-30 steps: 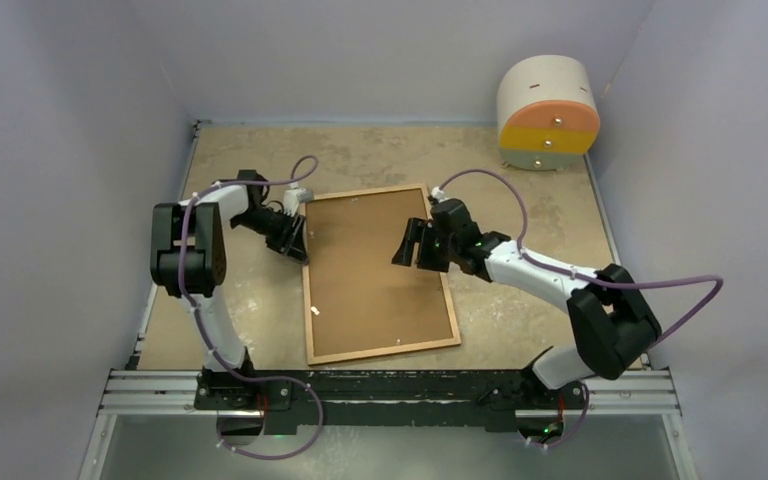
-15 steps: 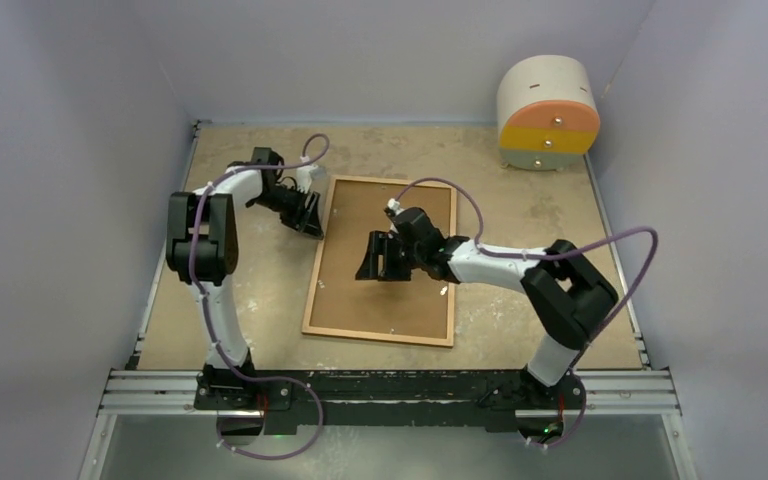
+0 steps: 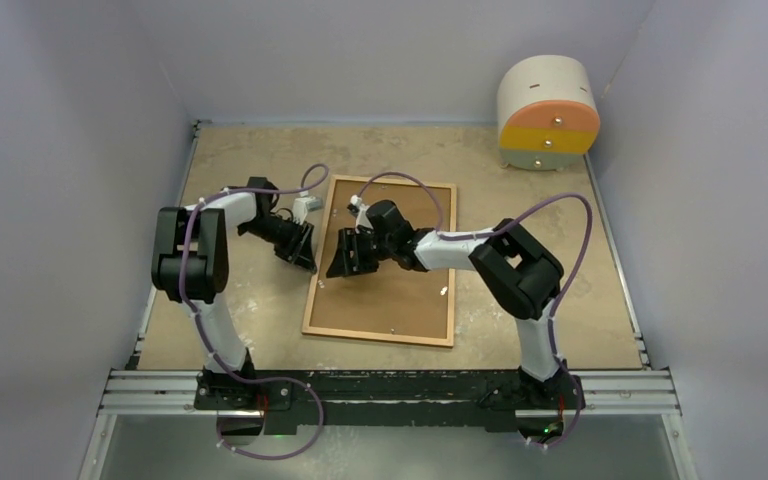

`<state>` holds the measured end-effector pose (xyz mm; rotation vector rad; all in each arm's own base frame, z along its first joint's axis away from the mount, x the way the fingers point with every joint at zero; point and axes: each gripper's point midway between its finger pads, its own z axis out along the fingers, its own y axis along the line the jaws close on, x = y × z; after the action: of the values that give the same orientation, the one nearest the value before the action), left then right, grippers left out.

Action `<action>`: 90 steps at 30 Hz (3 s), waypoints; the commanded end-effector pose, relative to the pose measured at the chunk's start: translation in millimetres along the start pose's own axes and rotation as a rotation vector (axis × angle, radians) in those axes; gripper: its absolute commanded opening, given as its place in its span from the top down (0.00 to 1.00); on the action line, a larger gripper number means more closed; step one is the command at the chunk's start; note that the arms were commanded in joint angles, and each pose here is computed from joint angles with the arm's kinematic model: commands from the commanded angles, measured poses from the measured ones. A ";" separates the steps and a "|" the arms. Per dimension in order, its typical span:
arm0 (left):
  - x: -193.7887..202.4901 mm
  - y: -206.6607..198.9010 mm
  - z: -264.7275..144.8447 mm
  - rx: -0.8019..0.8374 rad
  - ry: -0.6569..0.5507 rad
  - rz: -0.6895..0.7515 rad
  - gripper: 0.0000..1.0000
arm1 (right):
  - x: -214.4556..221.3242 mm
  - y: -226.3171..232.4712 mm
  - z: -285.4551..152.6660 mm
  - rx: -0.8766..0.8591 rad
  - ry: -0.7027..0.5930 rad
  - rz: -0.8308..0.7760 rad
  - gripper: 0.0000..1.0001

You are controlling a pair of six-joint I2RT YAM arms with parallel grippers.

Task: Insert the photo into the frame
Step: Install the photo frame at the center of the board.

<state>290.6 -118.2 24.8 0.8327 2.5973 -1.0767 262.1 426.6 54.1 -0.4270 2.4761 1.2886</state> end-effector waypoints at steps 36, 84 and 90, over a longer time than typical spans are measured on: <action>6.9 22.2 17.7 -0.025 -0.001 0.006 0.91 | 25.5 33.6 46.1 -0.117 0.110 -0.103 0.55; 4.4 23.7 16.2 -0.035 0.001 0.010 0.97 | 41.0 16.8 52.3 -0.011 0.114 -0.134 0.60; 5.3 24.2 16.3 -0.037 0.005 0.009 0.98 | 42.0 16.9 47.7 -0.011 0.139 -0.124 0.60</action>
<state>290.1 -121.3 24.9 0.7349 2.6028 -1.1591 242.9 471.4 39.9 -0.6377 2.4291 1.2492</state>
